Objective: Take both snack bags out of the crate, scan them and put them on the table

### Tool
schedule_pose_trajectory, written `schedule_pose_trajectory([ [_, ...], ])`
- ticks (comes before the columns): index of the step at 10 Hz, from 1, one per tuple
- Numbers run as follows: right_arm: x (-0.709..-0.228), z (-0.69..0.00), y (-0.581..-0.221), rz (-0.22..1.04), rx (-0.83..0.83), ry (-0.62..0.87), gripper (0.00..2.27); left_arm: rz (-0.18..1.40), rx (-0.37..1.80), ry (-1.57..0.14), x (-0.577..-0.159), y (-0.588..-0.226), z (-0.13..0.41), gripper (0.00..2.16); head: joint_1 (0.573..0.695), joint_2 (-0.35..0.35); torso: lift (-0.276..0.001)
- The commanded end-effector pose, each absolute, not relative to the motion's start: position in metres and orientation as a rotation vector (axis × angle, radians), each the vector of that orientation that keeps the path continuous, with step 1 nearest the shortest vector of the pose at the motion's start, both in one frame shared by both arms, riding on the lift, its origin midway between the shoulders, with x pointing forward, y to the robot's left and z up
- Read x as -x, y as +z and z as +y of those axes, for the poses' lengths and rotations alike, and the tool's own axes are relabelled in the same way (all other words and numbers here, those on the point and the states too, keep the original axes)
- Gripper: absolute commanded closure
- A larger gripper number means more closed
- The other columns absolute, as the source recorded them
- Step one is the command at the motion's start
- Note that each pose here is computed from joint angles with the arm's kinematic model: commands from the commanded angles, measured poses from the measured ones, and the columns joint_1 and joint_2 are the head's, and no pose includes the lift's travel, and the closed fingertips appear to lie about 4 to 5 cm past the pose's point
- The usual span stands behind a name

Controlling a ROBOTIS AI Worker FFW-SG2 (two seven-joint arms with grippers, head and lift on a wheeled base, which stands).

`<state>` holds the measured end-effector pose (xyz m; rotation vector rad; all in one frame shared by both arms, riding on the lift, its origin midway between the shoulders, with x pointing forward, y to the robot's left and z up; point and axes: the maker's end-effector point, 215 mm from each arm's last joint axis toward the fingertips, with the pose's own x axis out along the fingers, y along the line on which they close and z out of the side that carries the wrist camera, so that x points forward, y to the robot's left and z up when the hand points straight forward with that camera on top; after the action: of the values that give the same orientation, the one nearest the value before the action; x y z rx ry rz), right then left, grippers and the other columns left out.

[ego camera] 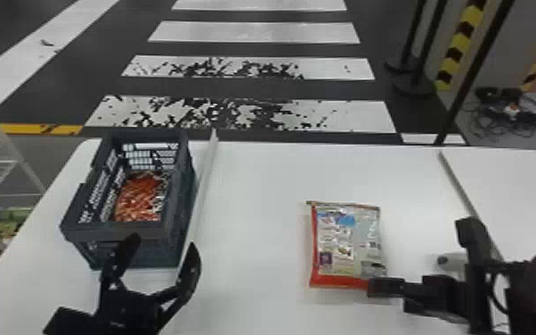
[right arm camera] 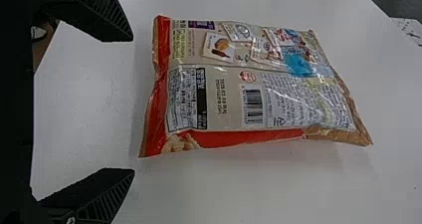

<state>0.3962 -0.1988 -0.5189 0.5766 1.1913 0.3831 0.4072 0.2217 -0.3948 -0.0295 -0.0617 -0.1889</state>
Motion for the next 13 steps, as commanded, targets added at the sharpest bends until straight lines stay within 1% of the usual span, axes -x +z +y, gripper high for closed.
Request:
schedule_pose_trajectory([
  [1,-0.397,-0.195,-0.522,1.204,-0.600,0.391,0.05,-0.062,0.030,-0.189,-0.407,-0.395,0.222,0.08,0.695,0.031,-0.094],
  [5,-0.425,-0.198,-0.521,1.160,-0.597,0.392,0.05,-0.060,0.027,-0.190,-0.407,-0.396,0.222,0.08,0.695,0.035,-0.094],
  [10,-0.435,-0.199,-0.527,1.161,-0.598,0.388,0.05,-0.063,0.026,-0.186,-0.407,-0.394,0.225,0.08,0.695,0.031,-0.094],
  [13,-0.436,-0.196,-0.531,1.172,-0.605,0.392,0.13,-0.062,0.026,-0.185,-0.407,-0.395,0.225,0.08,0.695,0.037,-0.094],
])
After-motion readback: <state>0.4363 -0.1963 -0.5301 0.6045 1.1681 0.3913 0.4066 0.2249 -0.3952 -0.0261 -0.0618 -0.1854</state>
